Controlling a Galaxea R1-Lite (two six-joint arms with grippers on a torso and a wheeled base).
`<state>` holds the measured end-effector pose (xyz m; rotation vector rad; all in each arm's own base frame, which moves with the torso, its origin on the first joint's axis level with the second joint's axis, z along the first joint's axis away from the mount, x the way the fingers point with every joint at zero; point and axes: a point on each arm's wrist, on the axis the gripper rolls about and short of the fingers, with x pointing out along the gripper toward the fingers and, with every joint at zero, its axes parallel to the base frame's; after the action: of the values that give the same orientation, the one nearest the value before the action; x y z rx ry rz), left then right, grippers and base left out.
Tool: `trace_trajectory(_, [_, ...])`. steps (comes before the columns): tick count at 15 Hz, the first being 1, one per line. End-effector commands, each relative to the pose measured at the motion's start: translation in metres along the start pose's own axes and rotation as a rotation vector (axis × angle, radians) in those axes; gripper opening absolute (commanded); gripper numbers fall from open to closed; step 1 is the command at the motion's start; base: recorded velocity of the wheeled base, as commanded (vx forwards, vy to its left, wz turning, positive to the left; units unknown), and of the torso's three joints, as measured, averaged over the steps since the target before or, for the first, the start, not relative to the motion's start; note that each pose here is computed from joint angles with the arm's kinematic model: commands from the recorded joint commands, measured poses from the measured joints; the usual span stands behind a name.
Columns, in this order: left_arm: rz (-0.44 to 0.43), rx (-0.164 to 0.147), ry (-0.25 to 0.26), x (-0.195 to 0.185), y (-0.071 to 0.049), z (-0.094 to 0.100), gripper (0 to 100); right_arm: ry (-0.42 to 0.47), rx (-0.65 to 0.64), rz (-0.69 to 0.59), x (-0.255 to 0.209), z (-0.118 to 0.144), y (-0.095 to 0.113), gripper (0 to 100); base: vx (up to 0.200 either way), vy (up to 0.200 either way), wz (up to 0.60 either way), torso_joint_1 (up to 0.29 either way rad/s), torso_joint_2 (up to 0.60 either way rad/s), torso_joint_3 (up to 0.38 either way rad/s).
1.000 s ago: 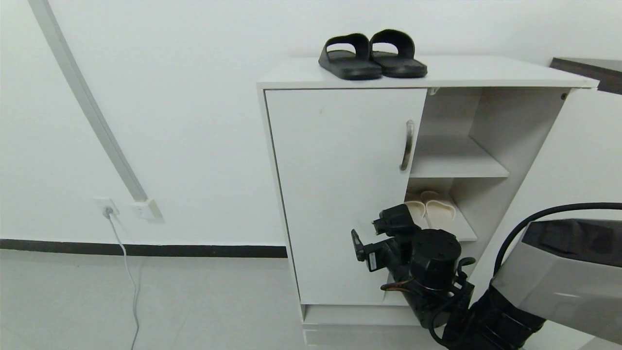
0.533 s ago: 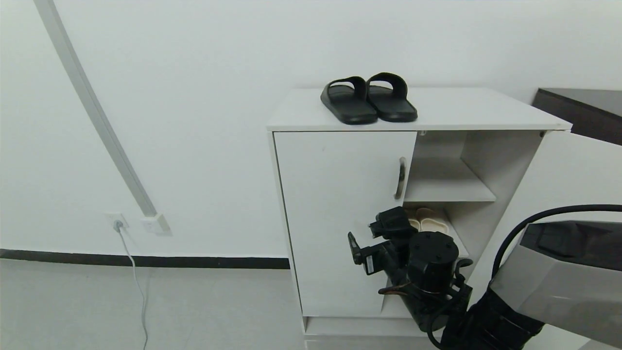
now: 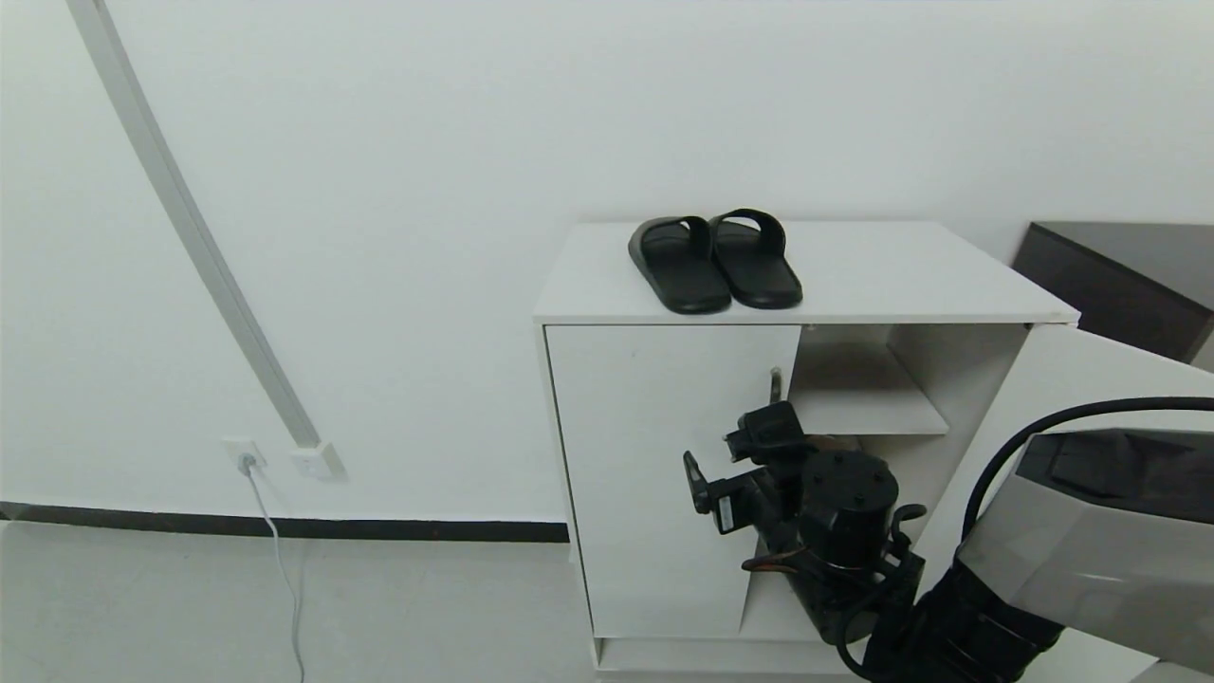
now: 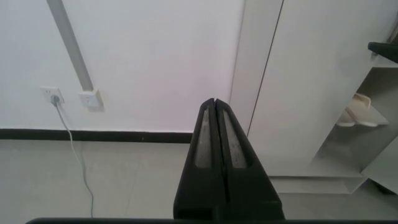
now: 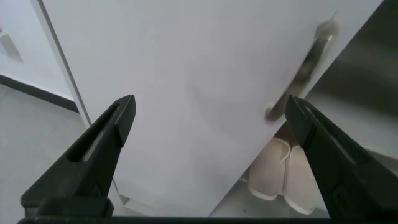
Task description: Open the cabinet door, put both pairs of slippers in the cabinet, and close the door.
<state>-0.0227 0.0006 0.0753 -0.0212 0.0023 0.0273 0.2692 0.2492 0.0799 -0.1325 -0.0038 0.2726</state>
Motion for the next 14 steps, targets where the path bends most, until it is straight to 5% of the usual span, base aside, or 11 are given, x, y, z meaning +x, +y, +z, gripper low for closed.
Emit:
trace_trajectory(1, [0.0,0.0,0.001,0.0001,0.0,0.0,0,0.002,-0.002,0.001,-0.0005,-0.0005,0.0003,100,0.0,0.0,0.0,0.198,-0.52,-0.32])
trace_trajectory(14, [0.0,0.001,0.001,0.0001,0.0,0.0,0,-0.021,0.009,-0.003,-0.0018,0.0052,-0.0017,100,0.0,0.0,0.0,0.239,-0.55,-0.323])
